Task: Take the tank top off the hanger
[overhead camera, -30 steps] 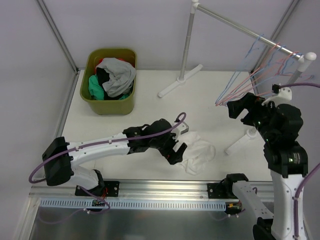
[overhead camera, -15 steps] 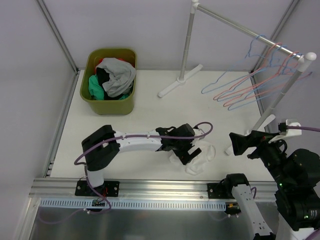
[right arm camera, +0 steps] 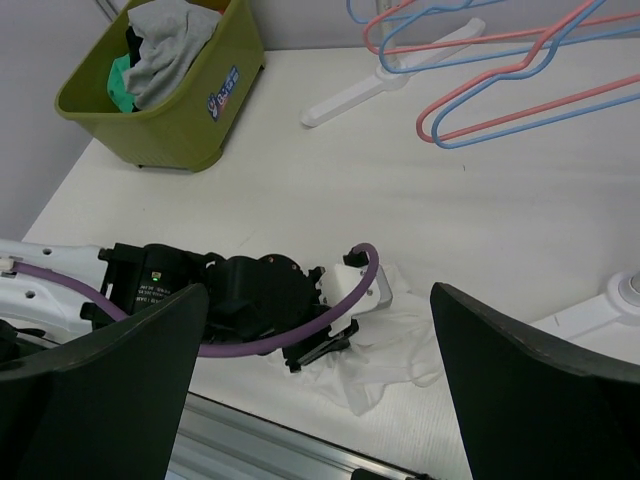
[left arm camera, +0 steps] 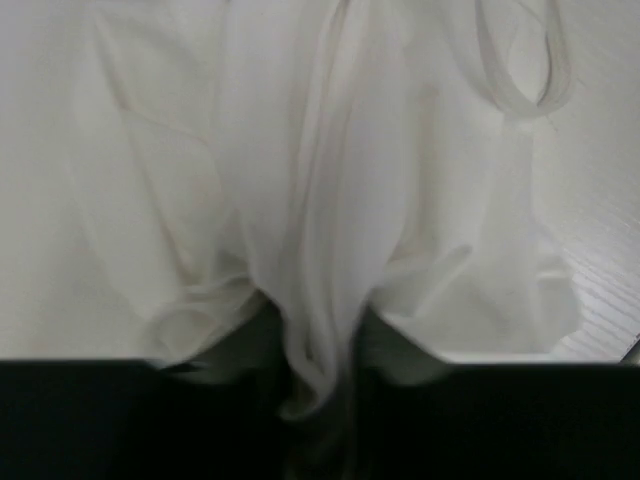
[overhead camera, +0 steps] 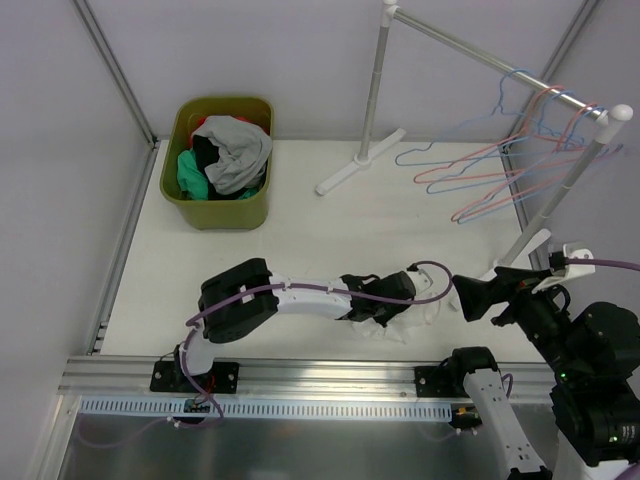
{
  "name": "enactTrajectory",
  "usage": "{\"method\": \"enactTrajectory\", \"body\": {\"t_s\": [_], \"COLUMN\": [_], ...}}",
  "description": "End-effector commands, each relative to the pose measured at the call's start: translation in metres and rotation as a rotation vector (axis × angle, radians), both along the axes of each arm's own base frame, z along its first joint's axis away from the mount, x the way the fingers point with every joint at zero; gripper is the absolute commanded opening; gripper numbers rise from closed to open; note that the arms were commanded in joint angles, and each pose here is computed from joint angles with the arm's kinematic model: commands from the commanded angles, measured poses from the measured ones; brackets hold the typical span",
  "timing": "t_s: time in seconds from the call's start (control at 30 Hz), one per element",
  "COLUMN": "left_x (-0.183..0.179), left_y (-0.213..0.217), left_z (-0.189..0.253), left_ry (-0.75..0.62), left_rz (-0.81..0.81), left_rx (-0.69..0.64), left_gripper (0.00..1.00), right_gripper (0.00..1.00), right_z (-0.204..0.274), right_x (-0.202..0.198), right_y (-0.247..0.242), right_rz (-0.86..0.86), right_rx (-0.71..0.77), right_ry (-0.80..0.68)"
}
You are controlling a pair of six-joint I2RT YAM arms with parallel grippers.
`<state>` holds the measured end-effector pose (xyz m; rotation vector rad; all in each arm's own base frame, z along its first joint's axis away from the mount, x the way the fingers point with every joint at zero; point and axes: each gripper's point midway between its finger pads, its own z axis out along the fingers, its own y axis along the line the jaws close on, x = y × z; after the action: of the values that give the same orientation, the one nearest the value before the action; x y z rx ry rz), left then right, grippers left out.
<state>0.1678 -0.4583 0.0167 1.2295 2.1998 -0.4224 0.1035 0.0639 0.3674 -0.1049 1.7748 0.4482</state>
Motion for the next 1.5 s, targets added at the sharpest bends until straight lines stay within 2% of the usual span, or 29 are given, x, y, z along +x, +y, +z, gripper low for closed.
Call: {"method": "enactTrajectory", "body": {"t_s": [0.0,0.1,0.13,0.2,0.23,0.27,0.33,0.5,0.63,0.73,0.83,0.87,0.93,1.0,1.03,1.17,1.2,1.23,1.3,1.37,1.4,1.47], "left_x": [-0.002,0.006,0.009,0.014,0.019,0.024,0.043,0.077,0.121,0.149,0.189,0.207,0.228,0.259,0.270,0.326,0.347,0.355,0.375,0.379,0.376,0.369], "left_y": [0.047,0.062,0.061,0.070,0.069,0.078,0.090,0.129,0.172,0.201,0.246,0.273,0.294,0.322,0.329,0.341,0.348,0.352,0.371,0.391,0.412,0.433], "left_z": [-0.032,-0.001,0.026,0.053,0.088,0.101,0.145,0.216,0.282,0.317,0.347,0.351,0.364,0.357,0.368,0.339,0.317,0.305,0.255,0.218,0.184,0.152], "left_ry": [-0.020,-0.069,-0.085,-0.104,-0.128,-0.138,-0.135,-0.090,-0.140,-0.195,-0.254,-0.276,-0.299,-0.300,-0.318,-0.204,-0.154,-0.125,-0.038,0.024,0.072,0.108], "left_rz": [0.131,0.181,0.191,0.212,0.230,0.257,0.341,0.486,0.629,0.701,0.818,0.886,0.939,1.016,1.029,1.039,1.057,1.072,1.158,1.267,1.350,1.449], "left_rx": [0.141,0.101,0.045,0.024,-0.042,-0.037,-0.125,-0.299,-0.420,-0.454,-0.492,-0.490,-0.514,-0.498,-0.523,-0.558,-0.551,-0.553,-0.511,-0.478,-0.423,-0.367], "left_gripper": [0.00,0.00,0.00,0.00,0.00,0.00,0.00,0.00,0.00,0.00,0.00,0.00,0.00,0.00,0.00,0.00,0.00,0.00,0.00,0.00,0.00,0.00], "right_gripper": [1.00,0.99,0.99,0.99,0.99,1.00,0.99,0.99,1.00,1.00,1.00,1.00,0.99,0.99,0.99,1.00,0.99,0.99,0.99,0.99,0.99,1.00], "right_z": [0.006,0.007,0.008,0.008,0.008,0.005,0.003,0.001,-0.002,-0.002,0.001,0.001,0.002,0.000,-0.001,-0.003,-0.003,-0.003,-0.003,-0.002,-0.001,0.000], "right_x": [-0.010,-0.012,-0.012,-0.013,-0.013,-0.012,-0.011,-0.012,-0.011,-0.012,-0.013,-0.013,-0.014,-0.013,-0.012,-0.008,-0.008,-0.008,-0.009,-0.010,-0.012,-0.014], "right_y": [0.003,0.002,0.002,0.001,0.001,0.001,0.002,0.003,0.005,0.005,0.005,0.005,0.005,0.006,0.006,0.008,0.010,0.010,0.013,0.014,0.014,0.016], "right_rz": [0.034,0.031,0.028,0.026,0.023,0.023,0.026,0.027,0.036,0.042,0.043,0.044,0.049,0.056,0.058,0.068,0.073,0.076,0.092,0.099,0.101,0.109], "right_rx": [-0.010,-0.009,-0.009,-0.009,-0.009,-0.005,0.000,0.008,0.014,0.009,0.005,-0.001,-0.004,-0.009,-0.010,-0.008,-0.002,-0.001,0.008,0.012,0.012,0.015], "right_ry": [-0.047,-0.058,-0.064,-0.067,-0.075,-0.066,-0.064,-0.066,-0.060,-0.062,-0.074,-0.076,-0.081,-0.077,-0.073,-0.058,-0.056,-0.056,-0.052,-0.055,-0.063,-0.065]}}
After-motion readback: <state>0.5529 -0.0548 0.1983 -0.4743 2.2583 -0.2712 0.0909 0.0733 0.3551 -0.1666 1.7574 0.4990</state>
